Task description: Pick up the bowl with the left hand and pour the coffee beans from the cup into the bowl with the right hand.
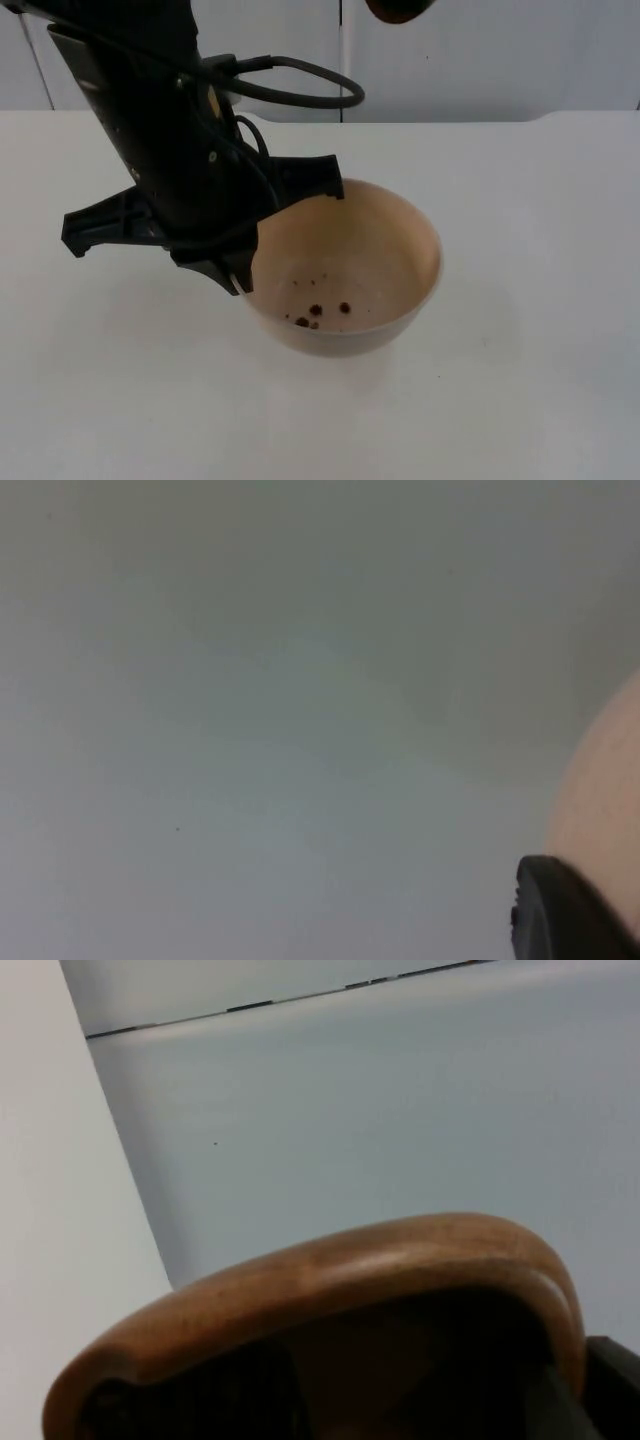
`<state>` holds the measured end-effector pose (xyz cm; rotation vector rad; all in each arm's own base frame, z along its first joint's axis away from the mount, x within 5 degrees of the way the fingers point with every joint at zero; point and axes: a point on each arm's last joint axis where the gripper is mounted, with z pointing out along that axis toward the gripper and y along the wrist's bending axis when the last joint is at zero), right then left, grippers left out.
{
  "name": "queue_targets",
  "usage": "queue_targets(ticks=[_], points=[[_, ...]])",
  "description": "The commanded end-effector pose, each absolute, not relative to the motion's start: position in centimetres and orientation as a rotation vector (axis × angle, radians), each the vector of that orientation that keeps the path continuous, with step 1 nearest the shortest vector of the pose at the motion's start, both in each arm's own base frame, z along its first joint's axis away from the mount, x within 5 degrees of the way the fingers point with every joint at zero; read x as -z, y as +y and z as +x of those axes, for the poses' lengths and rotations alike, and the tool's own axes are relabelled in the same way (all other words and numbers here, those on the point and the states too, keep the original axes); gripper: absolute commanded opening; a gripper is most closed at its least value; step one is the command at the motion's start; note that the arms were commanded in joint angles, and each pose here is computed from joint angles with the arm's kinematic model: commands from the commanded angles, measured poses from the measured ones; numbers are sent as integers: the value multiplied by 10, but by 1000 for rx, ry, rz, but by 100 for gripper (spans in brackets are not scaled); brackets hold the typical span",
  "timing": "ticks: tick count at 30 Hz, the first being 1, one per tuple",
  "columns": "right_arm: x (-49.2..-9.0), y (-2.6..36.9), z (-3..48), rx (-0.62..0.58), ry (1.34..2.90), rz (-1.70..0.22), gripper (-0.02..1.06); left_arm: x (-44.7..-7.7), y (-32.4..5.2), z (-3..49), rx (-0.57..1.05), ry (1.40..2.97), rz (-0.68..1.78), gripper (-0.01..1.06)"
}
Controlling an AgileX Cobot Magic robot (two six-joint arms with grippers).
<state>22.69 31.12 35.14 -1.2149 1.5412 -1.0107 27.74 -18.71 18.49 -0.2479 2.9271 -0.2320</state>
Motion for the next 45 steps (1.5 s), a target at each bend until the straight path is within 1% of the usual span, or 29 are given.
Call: queue_targets(ticks=[1, 5, 11, 13, 18, 35, 45], points=[[-361, 310, 225, 1031, 1500, -1192, 0, -192, -190, 277, 275, 2905, -265, 0], [-357, 311, 223, 1081, 1431, -1191, 0, -192, -190, 277, 275, 2905, -265, 0], [-351, 314, 217, 1100, 1371, -1195, 0, -192, -190, 277, 277, 2906, -267, 0], [-343, 315, 214, 1125, 1325, -1204, 0, -192, -190, 277, 277, 2906, -267, 0], [-331, 317, 207, 1130, 1264, -1195, 0, -192, -190, 277, 277, 2906, -267, 0], [-331, 317, 207, 1131, 1234, -1155, 0, -192, -190, 277, 279, 2904, -267, 0], [-333, 318, 207, 1100, 1232, -1110, 0, -192, -190, 277, 280, 2905, -269, 0]])
